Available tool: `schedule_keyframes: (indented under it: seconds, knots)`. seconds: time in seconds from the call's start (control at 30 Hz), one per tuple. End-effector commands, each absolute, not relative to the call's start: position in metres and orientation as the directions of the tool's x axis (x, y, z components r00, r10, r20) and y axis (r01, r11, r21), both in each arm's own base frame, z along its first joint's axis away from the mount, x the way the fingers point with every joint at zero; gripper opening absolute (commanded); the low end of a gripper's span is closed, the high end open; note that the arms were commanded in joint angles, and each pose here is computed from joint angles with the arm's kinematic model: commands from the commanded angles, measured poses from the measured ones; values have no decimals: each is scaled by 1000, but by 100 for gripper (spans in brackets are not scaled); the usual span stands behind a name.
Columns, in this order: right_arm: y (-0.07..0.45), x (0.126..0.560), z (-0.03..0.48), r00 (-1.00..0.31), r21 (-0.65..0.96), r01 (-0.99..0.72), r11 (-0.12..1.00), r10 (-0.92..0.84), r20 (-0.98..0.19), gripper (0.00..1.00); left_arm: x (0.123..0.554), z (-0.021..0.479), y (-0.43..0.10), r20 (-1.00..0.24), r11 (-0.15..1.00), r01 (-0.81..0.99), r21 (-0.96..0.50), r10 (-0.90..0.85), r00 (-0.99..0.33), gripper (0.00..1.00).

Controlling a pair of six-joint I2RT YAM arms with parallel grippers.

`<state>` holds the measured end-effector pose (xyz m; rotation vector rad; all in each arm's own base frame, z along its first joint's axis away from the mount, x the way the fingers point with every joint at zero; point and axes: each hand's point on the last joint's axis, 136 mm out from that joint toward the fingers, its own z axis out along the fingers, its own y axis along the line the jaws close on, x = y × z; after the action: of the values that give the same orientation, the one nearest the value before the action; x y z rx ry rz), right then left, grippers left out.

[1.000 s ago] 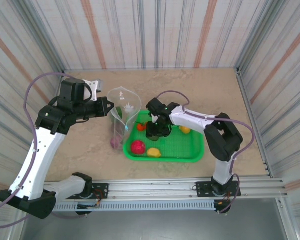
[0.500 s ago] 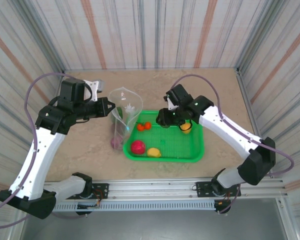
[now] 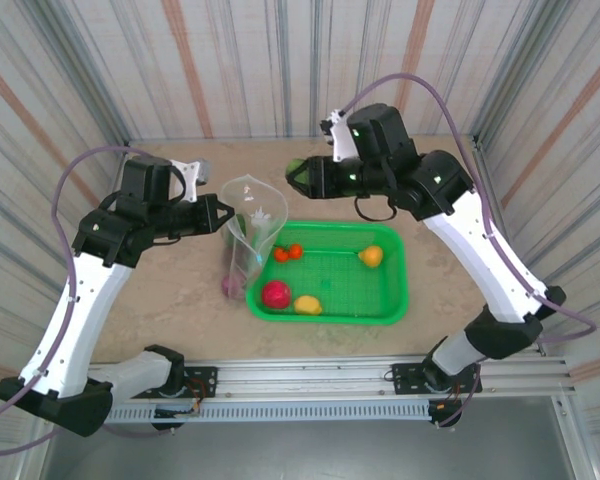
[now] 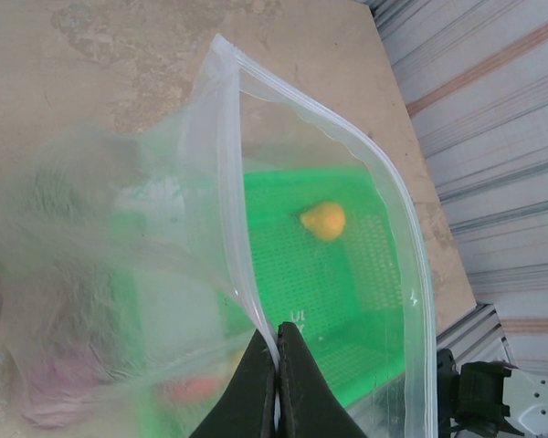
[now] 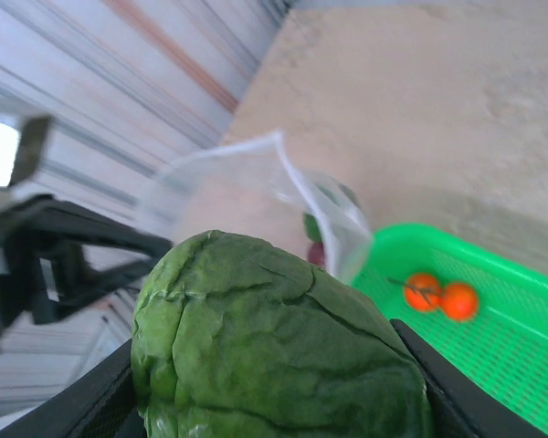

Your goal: Place the food in the zip-top bag and seal the zipper

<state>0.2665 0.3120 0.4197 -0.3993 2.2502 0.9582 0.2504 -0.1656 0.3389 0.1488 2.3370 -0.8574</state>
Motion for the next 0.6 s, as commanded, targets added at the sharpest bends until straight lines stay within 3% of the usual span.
schedule_keyframes:
  seconds: [0.0, 0.27, 0.57]
  knots:
    - [342, 266, 392, -775, 506, -518, 690, -128, -619, 50, 252, 347, -170, -612, 759, 328, -562, -114, -783, 0]
    - [390, 270, 353, -814, 491, -511, 706, -213, -541, 48, 250, 347, -170, -614, 759, 334, -559, -108, -782, 0]
    - [399, 266, 281, -877, 383, -423, 821, -266, -400, 45, 255, 356, -171, -634, 755, 344, -558, -121, -764, 0]
